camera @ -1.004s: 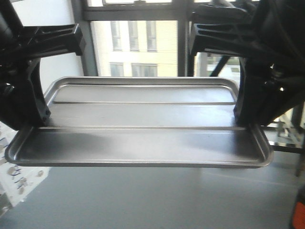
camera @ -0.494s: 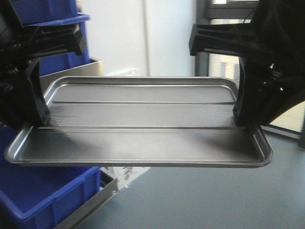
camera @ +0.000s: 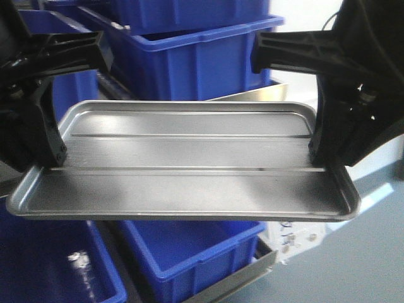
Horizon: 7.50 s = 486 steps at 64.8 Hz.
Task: Grab silver tray and place in blue box
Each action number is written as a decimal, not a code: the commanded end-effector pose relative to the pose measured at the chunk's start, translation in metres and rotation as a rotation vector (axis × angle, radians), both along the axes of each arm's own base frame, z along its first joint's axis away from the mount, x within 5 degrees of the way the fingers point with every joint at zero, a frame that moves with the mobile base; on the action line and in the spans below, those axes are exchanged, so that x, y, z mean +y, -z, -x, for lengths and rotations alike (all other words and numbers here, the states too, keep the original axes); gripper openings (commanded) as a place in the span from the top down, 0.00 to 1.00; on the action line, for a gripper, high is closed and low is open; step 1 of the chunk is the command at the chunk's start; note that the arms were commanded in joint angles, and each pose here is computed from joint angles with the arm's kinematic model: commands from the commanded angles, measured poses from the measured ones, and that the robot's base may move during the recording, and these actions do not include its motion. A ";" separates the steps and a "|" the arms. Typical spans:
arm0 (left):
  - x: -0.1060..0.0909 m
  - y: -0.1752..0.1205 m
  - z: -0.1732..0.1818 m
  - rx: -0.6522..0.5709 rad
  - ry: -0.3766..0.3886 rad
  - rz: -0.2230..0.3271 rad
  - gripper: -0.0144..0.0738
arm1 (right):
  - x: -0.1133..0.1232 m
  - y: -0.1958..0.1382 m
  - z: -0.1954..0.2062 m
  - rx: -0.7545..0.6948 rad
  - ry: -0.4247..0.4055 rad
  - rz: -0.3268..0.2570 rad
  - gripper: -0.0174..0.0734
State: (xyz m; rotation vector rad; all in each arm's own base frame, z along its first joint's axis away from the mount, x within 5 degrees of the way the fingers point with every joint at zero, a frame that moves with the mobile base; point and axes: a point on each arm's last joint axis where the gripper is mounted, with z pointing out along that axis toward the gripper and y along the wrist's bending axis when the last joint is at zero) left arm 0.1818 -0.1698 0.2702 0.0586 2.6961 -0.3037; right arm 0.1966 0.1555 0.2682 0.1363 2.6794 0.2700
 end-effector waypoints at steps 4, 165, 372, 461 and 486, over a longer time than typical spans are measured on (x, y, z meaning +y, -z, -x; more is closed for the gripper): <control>0.001 -0.015 0.001 -0.056 0.002 0.031 0.85 | -0.003 -0.016 -0.002 -0.077 -0.015 -0.013 0.75; -0.003 -0.048 -0.012 -0.119 0.101 0.087 0.85 | 0.009 -0.057 -0.013 -0.216 -0.089 -0.083 0.75; 0.084 -0.068 -0.004 -1.118 0.164 0.239 0.83 | -0.060 -0.064 -0.011 -1.111 -0.350 -0.156 0.75; 0.134 0.001 0.111 -1.276 0.137 0.278 0.84 | -0.137 -0.008 0.127 -1.339 -0.054 -0.074 0.75; 0.134 0.001 0.111 -1.276 0.137 0.278 0.84 | -0.154 0.041 0.146 -1.397 0.117 0.121 0.75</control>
